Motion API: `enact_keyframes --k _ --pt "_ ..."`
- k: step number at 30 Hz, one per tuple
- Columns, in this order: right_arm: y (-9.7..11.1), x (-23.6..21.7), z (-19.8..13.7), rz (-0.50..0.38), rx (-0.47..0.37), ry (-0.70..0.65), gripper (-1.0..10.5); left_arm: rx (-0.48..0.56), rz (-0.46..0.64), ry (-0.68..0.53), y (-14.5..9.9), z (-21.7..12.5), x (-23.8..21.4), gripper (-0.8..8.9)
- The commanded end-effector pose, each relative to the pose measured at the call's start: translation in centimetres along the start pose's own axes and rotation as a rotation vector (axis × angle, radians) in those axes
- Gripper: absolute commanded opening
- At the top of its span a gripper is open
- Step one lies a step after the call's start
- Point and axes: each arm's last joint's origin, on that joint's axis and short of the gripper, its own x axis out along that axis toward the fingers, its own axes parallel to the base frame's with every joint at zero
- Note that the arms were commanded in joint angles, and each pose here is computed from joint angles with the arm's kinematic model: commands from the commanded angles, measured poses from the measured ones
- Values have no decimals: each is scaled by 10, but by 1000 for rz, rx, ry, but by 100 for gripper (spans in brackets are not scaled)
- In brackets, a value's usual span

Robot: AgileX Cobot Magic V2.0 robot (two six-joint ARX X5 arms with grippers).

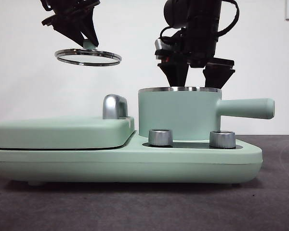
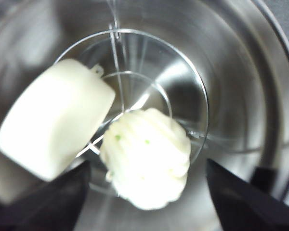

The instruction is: Put the buns in a small steamer

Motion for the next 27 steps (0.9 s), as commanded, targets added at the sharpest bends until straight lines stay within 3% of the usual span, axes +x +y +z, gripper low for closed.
enact_keyframes --k 1,6,10,16,20,27 --pt "3 -11 8 3 -14 -30 402 13 6 -71 -3 12 -12 24" --pt "3 -64 9 -27 -17 -94 402 13 6 -69 -3 12 -12 24" --pt "3 -112 -13 -14 -20 -204 402 14 1 -67 -5 12 -11 24" --pt "-3 -167 -107 -4 -21 -279 402 17 -12 -66 -11 13 -10 24" --pt "-6 -171 -164 3 -23 -300 402 29 -29 -65 -20 14 -8 24" --pt "-10 -161 -258 83 48 -525 402 70 -88 -54 -49 16 -2 24"
